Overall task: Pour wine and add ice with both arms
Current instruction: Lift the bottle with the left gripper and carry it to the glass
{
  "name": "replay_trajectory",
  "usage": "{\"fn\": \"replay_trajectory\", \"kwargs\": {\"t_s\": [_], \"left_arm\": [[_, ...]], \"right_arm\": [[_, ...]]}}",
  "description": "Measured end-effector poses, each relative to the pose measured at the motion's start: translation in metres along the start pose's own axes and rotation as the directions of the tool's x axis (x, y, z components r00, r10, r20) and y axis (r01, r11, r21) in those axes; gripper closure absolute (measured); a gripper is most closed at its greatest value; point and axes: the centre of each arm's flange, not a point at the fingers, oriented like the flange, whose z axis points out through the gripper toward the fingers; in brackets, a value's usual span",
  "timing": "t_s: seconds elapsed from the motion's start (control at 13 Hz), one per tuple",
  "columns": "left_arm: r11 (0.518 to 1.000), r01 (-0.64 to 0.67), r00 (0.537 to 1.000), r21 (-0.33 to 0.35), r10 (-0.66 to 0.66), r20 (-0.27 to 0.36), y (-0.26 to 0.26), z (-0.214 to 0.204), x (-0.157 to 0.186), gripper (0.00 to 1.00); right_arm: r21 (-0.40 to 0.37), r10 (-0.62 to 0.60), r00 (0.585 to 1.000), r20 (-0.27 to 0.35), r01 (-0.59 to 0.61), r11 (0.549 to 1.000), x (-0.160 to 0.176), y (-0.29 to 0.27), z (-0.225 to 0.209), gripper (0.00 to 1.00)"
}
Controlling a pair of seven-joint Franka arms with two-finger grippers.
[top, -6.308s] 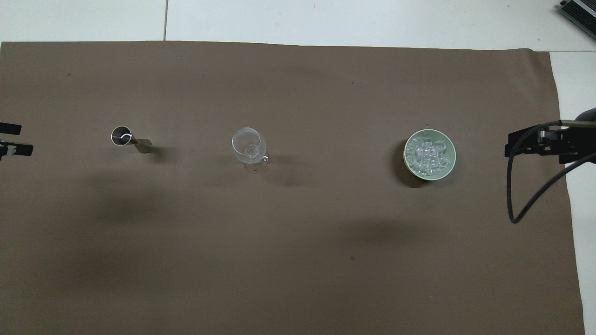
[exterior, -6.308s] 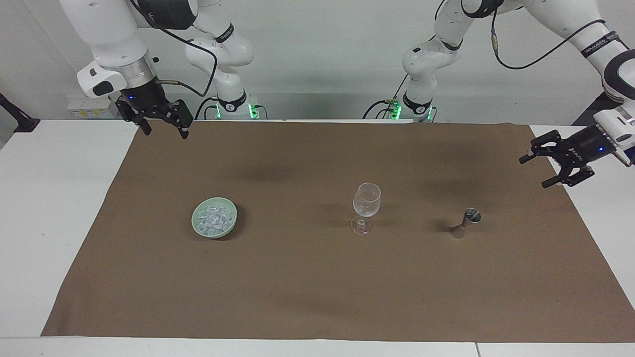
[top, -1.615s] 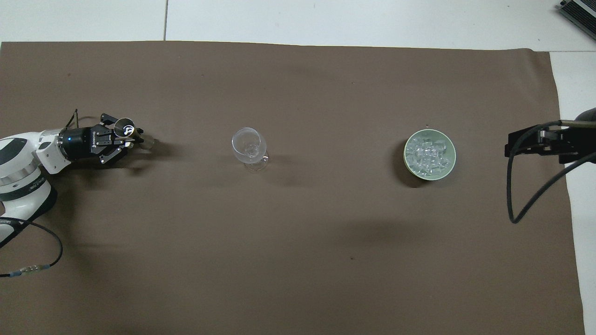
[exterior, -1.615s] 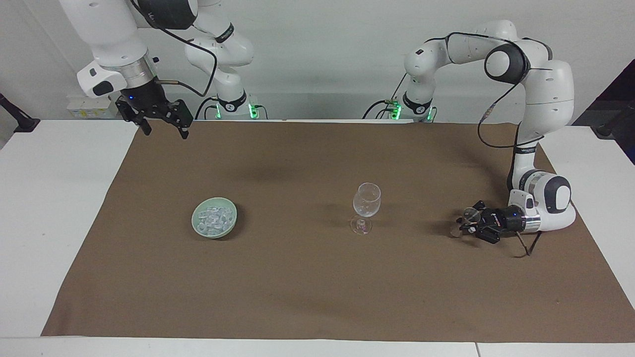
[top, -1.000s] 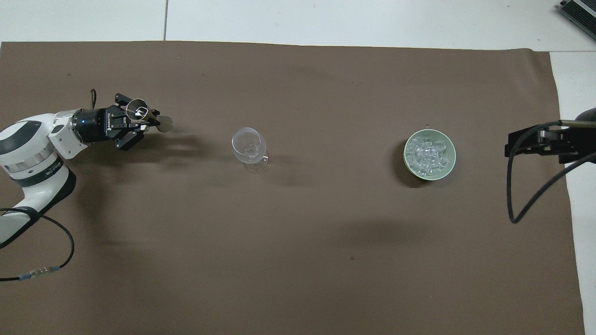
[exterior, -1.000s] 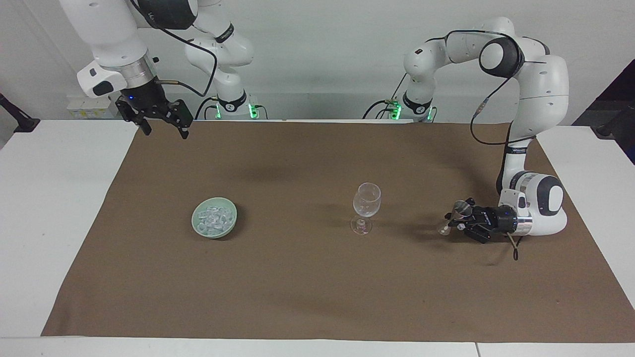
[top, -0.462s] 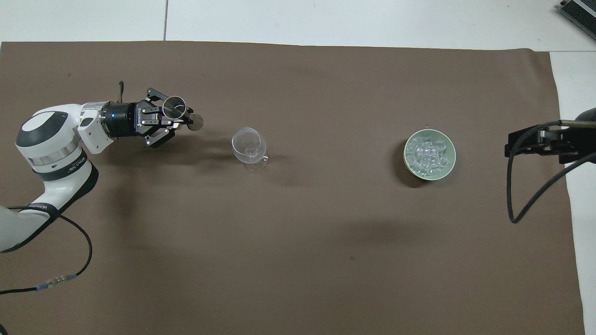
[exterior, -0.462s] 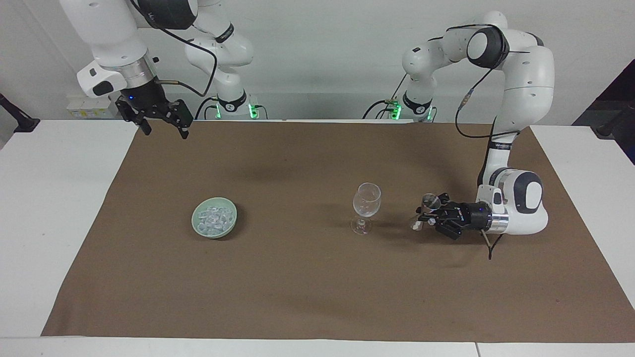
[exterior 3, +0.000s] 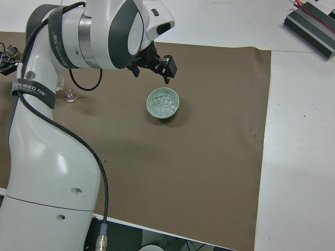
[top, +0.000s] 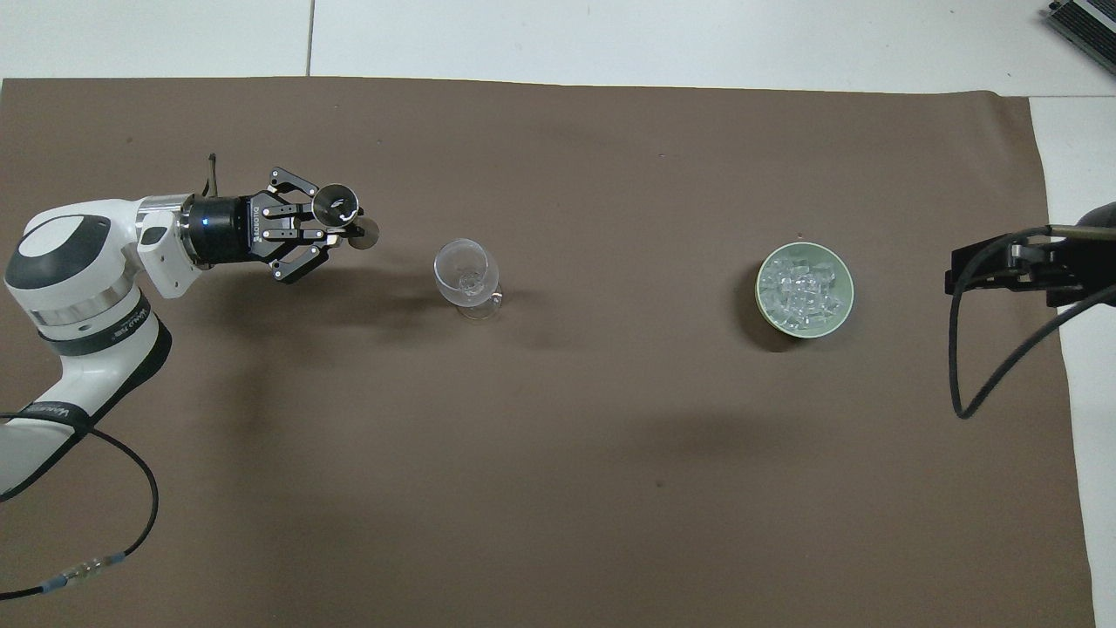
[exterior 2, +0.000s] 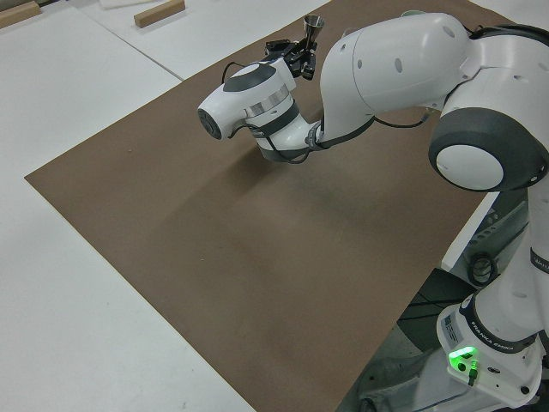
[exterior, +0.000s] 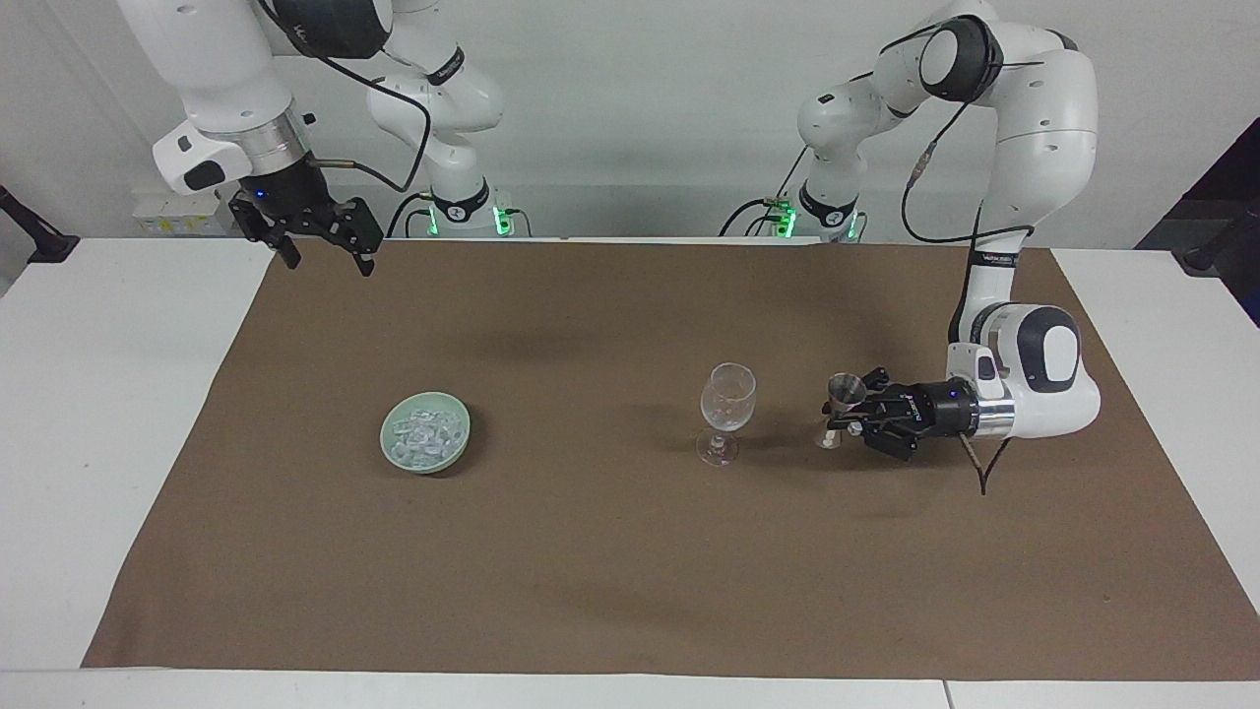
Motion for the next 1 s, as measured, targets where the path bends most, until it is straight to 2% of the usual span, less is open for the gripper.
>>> {"fn": "replay_trajectory", "kwargs": {"t_s": [0.46,1.0], "left_arm": [[0.999,0.035,0.996,0.011,-0.036,0.079,0.019,0.019,0.009,0.79],[0.999,0.041,0.992,0.021,-0.044,0.120,0.024,0.028,0.021,0.79]], "right_arm": [[0.000,0.000,1.000,0.000,0.000,1.000,0.000,0.000,0.000,0.00],[0.000,0.000,1.000,0.000,0.000,1.000,0.000,0.000,0.000,0.00]]}}
